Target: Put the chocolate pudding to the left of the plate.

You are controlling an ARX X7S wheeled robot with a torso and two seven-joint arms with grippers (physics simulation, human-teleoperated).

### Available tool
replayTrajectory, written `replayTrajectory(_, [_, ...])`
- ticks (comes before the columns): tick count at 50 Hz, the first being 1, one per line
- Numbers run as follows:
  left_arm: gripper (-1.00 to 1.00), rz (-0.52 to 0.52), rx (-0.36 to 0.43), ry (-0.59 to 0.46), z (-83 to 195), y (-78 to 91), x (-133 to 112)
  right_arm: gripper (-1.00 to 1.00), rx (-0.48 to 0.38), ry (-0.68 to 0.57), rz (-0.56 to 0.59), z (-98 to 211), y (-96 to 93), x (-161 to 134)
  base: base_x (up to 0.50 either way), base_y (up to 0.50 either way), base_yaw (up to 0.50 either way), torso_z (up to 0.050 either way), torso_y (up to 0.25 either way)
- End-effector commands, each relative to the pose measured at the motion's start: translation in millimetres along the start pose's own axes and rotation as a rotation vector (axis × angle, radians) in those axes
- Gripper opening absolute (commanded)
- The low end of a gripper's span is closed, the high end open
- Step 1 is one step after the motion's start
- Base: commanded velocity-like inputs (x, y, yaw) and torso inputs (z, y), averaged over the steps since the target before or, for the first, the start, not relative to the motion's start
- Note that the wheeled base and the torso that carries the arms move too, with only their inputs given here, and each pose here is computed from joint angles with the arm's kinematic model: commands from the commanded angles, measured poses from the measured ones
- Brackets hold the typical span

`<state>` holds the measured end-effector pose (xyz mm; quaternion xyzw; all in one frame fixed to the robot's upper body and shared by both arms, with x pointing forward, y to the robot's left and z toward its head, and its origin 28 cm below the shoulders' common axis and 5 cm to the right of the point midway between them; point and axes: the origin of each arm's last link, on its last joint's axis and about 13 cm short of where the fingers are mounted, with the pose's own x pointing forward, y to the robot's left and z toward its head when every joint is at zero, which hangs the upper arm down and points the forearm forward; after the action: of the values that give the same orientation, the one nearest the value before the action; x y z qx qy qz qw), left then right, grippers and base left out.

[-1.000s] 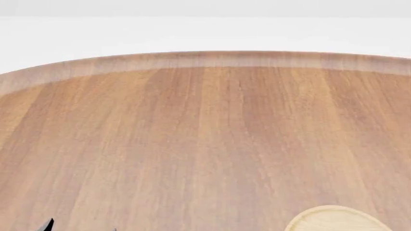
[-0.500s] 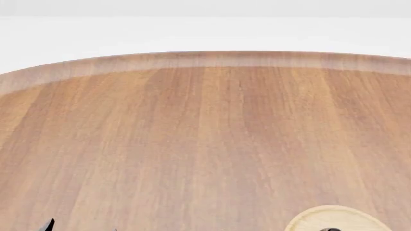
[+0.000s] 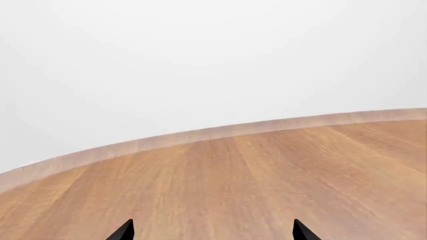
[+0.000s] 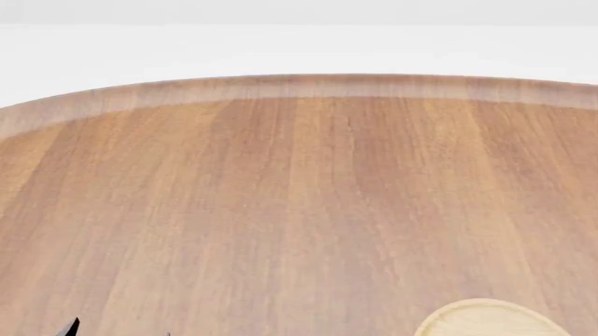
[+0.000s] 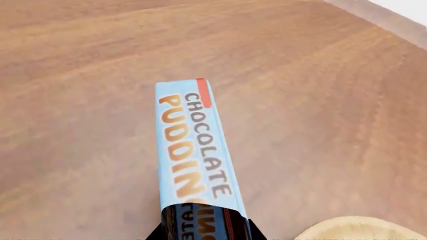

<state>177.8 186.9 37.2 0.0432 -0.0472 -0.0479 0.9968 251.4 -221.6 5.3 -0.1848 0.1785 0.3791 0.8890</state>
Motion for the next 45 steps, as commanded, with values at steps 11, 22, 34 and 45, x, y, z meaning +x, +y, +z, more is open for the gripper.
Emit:
replayTrajectory(11, [1.00,-0.004,-0.004,0.000,-0.2,-0.6,-0.5,-1.00,0.011,0.007,0.014,-14.1,5.3,6.9,0.00,0.00,0.00,0.000,0.000])
replayTrajectory(22, [1.00,-0.007,-0.004,0.001,-1.4,-0.8,-0.3,-1.00,0.022,0.011,0.015,-18.8,5.3,11.7,0.00,0.00,0.00,0.000,0.000])
replayTrajectory(34, [1.00,-0.007,-0.004,0.001,-0.4,-0.7,-0.7,-1.00,0.025,0.029,-0.004,-16.0,-4.9,18.1,0.00,0.00,0.00,0.000,0.000])
replayTrajectory(45, [1.00,-0.008,-0.005,0.003,-0.9,-0.9,-0.6,-1.00,0.040,0.038,-0.027,-17.5,-13.2,21.6,0.00,0.00,0.00,0.000,0.000])
